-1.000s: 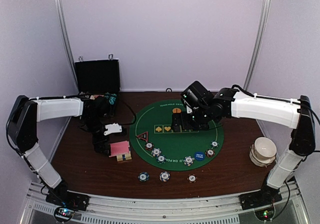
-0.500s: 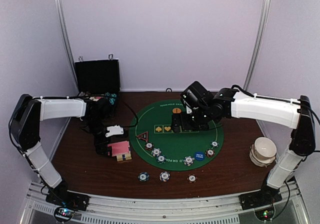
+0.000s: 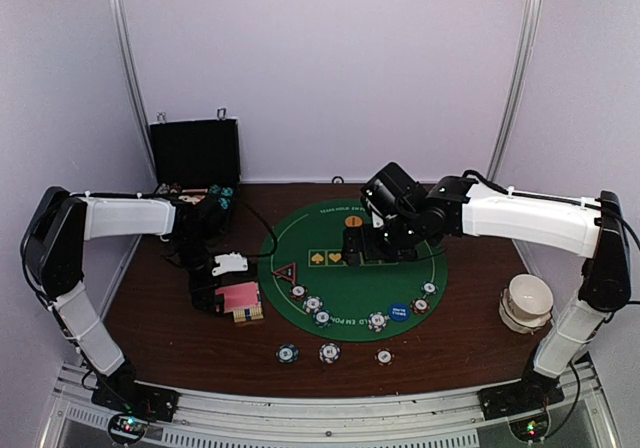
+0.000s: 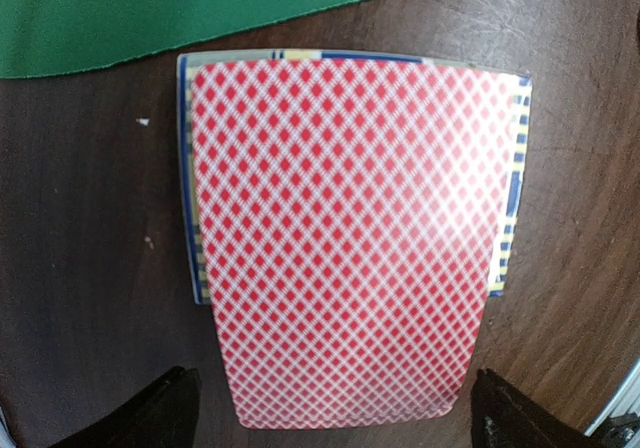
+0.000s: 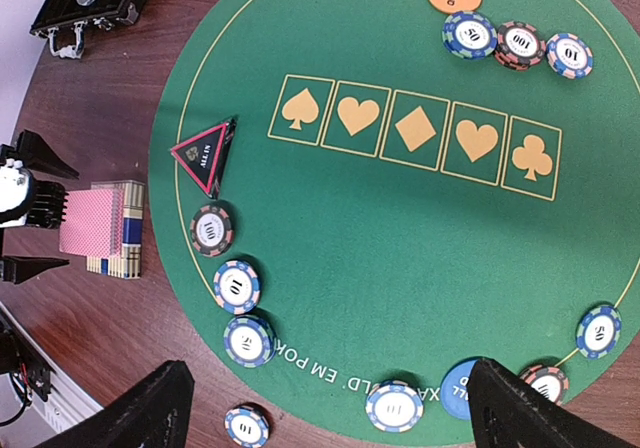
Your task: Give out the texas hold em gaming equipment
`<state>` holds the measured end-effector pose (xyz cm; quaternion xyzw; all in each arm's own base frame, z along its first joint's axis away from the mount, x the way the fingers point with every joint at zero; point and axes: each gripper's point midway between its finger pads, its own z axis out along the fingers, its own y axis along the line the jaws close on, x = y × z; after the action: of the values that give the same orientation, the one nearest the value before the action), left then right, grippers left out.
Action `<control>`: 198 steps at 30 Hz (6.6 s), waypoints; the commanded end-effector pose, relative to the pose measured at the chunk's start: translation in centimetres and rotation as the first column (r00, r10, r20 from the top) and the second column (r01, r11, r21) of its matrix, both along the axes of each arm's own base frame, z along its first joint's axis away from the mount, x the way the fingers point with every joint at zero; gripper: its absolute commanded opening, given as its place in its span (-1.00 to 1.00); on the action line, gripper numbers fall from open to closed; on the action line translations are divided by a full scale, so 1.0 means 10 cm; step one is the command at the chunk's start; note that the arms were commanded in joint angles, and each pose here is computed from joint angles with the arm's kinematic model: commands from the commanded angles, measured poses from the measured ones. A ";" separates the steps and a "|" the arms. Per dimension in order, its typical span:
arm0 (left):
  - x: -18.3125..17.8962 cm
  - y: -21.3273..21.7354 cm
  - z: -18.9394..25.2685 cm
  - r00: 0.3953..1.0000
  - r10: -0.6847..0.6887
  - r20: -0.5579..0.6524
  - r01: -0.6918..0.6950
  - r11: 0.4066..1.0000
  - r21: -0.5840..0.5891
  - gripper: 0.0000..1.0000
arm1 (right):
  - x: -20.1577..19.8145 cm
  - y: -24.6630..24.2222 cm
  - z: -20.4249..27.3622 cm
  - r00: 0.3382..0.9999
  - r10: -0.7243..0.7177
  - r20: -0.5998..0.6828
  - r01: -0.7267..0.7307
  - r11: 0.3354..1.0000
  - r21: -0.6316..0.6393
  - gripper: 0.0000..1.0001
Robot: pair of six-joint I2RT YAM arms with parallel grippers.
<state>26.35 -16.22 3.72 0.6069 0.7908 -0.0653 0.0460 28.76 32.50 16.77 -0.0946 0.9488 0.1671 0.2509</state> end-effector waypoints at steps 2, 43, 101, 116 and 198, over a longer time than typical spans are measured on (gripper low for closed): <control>0.08 -0.08 0.02 0.999 -0.024 0.023 0.025 0.999 -0.024 0.95 | -0.03 0.03 0.10 1.000 0.013 0.015 -0.013 1.000 0.015 0.99; 0.13 -0.14 -0.25 0.997 -0.072 0.008 0.072 0.997 -0.014 0.95 | -0.09 -0.02 0.09 1.000 0.008 0.004 -0.008 1.000 0.011 0.99; 0.02 -0.17 0.08 0.995 -0.065 0.069 0.069 0.997 -0.046 -1.00 | -0.15 0.43 -0.07 0.993 0.069 -0.098 -0.048 0.978 0.202 0.91; 0.06 -0.37 0.73 0.998 -0.010 0.056 0.018 0.988 -0.151 -1.00 | -0.17 0.97 0.02 0.966 0.175 -0.190 -0.065 0.876 0.478 0.99; -0.14 -0.98 1.71 0.982 -0.053 0.180 0.128 0.892 -0.434 0.95 | -0.26 2.22 0.63 0.810 0.556 -0.185 0.035 0.269 0.962 -0.93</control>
<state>25.17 -25.39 21.00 0.6200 0.7254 -0.1757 0.2420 27.07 54.88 21.16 -0.0212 0.6936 0.7192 -0.0355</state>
